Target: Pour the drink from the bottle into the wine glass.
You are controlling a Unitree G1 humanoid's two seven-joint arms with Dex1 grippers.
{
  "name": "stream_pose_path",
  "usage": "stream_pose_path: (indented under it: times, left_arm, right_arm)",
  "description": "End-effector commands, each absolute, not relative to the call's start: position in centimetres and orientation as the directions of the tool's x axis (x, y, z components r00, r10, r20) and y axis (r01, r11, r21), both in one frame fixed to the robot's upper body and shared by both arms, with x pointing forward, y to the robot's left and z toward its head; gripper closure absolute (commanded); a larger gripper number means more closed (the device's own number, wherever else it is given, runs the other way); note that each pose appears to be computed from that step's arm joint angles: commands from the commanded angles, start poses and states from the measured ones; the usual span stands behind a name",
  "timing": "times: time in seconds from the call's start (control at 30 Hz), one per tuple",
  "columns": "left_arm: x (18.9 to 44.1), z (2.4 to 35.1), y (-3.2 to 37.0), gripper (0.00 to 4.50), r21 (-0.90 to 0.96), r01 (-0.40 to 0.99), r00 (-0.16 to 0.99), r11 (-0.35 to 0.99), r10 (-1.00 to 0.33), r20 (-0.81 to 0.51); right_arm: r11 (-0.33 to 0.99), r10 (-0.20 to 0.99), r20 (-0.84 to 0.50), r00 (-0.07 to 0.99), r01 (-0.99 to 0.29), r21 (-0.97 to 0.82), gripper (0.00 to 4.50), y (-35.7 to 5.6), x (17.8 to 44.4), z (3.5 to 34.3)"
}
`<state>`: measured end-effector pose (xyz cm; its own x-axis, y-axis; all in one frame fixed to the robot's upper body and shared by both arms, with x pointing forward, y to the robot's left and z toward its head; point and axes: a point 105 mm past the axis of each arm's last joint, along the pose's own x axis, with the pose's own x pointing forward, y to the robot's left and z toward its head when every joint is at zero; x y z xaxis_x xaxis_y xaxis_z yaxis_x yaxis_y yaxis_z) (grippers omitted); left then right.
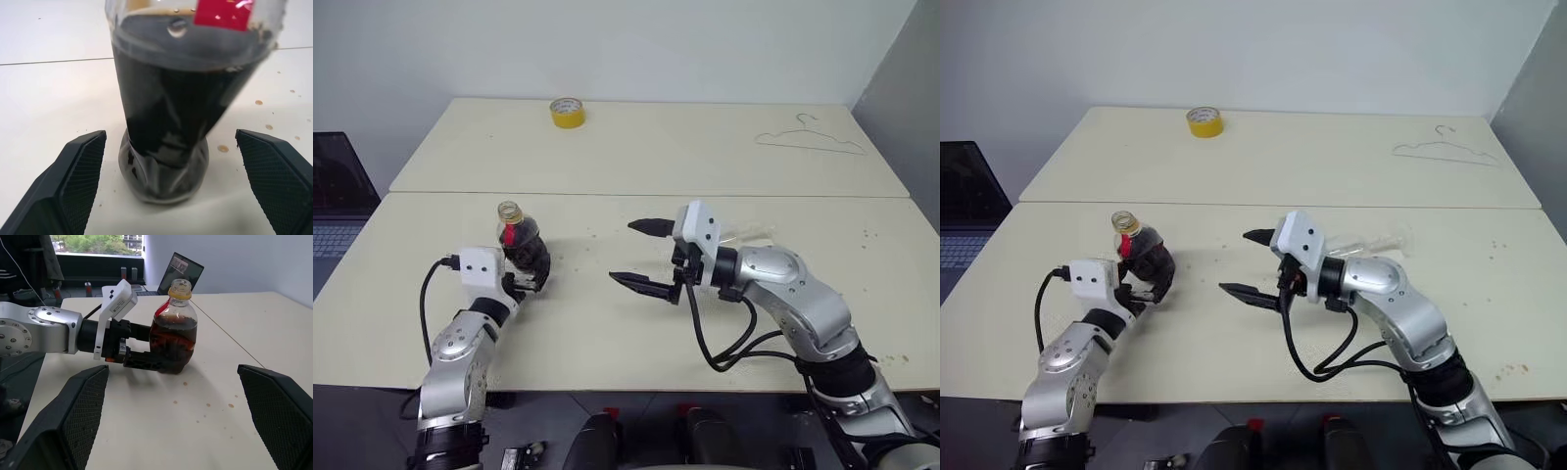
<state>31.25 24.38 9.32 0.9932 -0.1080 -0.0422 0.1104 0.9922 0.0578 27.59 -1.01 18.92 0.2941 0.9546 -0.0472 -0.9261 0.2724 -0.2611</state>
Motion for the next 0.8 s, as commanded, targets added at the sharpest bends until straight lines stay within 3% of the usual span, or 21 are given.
stream_pose_path:
  times: [0.03, 0.37, 0.5, 0.63, 0.8]
  left_arm:
    - [30.4, 10.3, 24.3, 0.02, 0.101, 0.108, 0.994, 0.989, -0.108, -0.002]
    - [26.6, 8.4, 23.5, 0.02, 0.135, 0.196, 0.979, 0.971, -0.186, -0.083]
    - [26.1, 8.4, 20.5, 0.02, 0.175, 0.316, 0.948, 0.933, -0.302, -0.101]
    - [25.5, 9.1, 15.9, 0.02, 0.173, 0.525, 0.851, 0.833, -0.510, -0.125]
    - [26.7, 11.0, 13.5, 0.02, 0.157, 0.635, 0.773, 0.757, -0.626, -0.105]
  right_arm:
    - [0.244, 0.964, -0.024, 0.265, -0.915, -0.320, 0.00, -1.3, 26.5, 19.9]
    - [0.320, 0.935, -0.037, 0.352, -0.886, -0.335, 0.00, -3.7, 26.7, 19.5]
    - [0.415, 0.888, -0.044, 0.458, -0.839, -0.353, 0.00, -6.1, 27.5, 19.3]
    - [0.520, 0.778, -0.102, 0.620, -0.727, -0.448, 0.00, -10.0, 28.9, 18.3]
    - [0.530, 0.645, -0.208, 0.735, -0.627, -0.571, 0.00, -13.3, 29.9, 16.8]
